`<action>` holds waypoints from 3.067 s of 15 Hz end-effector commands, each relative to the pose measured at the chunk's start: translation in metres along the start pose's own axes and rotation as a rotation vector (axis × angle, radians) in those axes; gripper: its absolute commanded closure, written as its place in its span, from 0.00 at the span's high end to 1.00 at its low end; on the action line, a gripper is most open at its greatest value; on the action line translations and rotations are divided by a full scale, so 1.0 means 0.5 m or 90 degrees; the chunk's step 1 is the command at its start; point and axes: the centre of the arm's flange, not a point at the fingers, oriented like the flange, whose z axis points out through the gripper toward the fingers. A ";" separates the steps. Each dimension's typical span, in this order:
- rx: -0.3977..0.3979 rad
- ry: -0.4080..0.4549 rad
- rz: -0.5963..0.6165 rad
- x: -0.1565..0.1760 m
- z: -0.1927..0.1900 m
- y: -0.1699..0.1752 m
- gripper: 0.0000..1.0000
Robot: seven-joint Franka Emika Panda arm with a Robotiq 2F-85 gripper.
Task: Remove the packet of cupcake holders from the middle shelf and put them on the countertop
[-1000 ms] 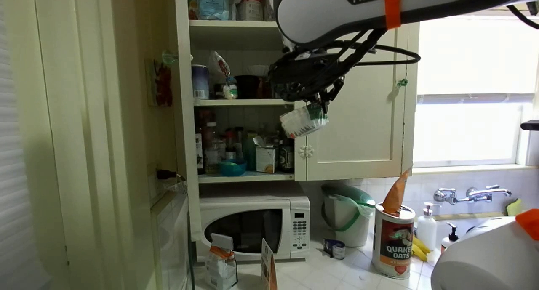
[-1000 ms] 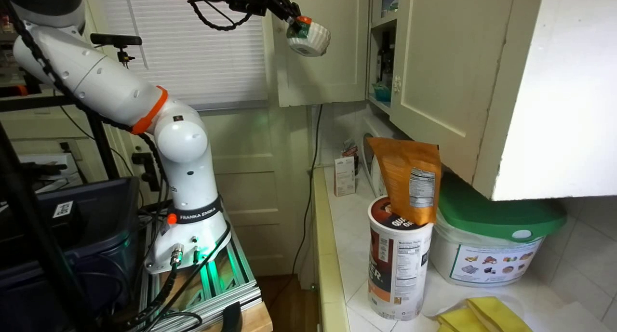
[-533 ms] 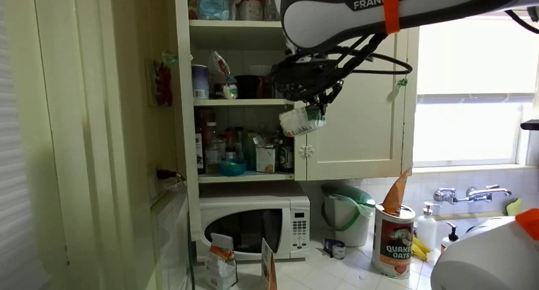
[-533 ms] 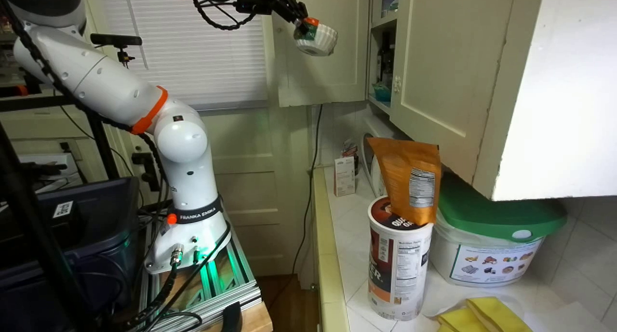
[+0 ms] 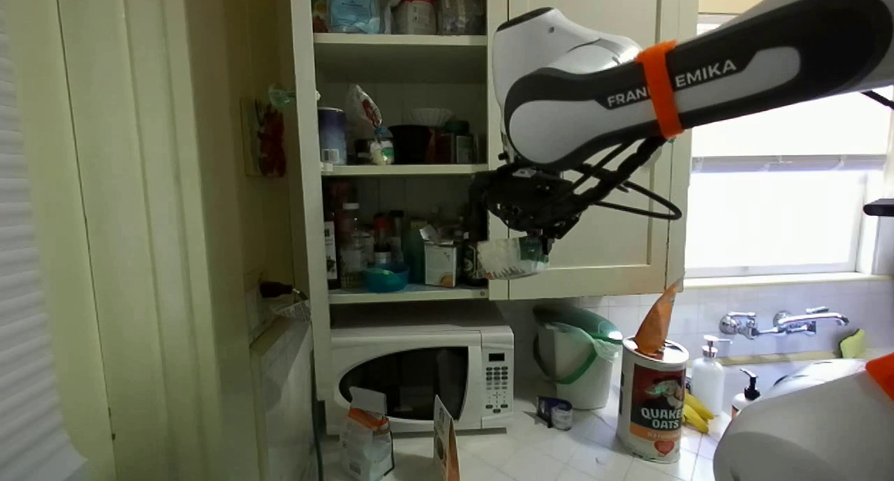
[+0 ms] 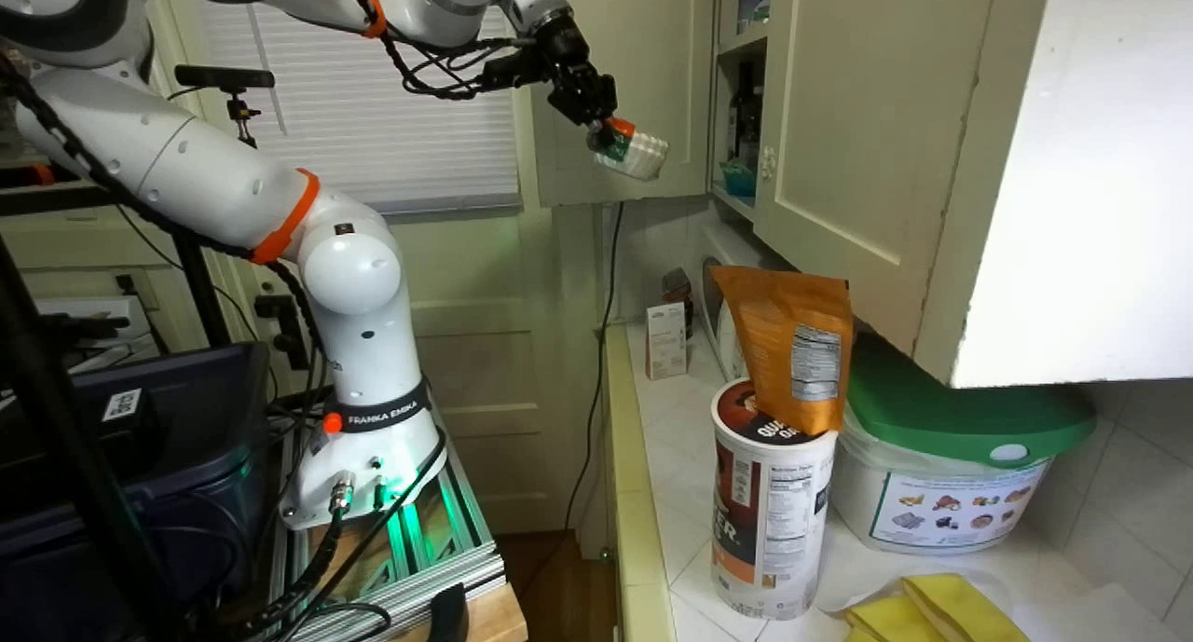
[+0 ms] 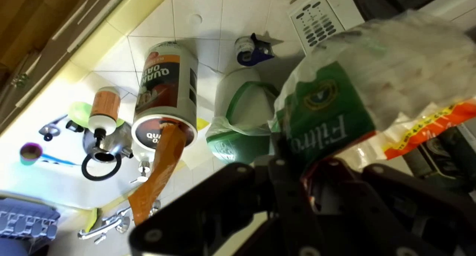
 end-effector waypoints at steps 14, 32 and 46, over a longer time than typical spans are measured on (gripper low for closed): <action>0.050 -0.029 0.155 0.048 0.325 0.215 0.03; -0.052 -0.124 0.079 0.089 0.491 0.156 0.03; -0.039 -0.125 0.005 -0.009 0.671 0.143 0.03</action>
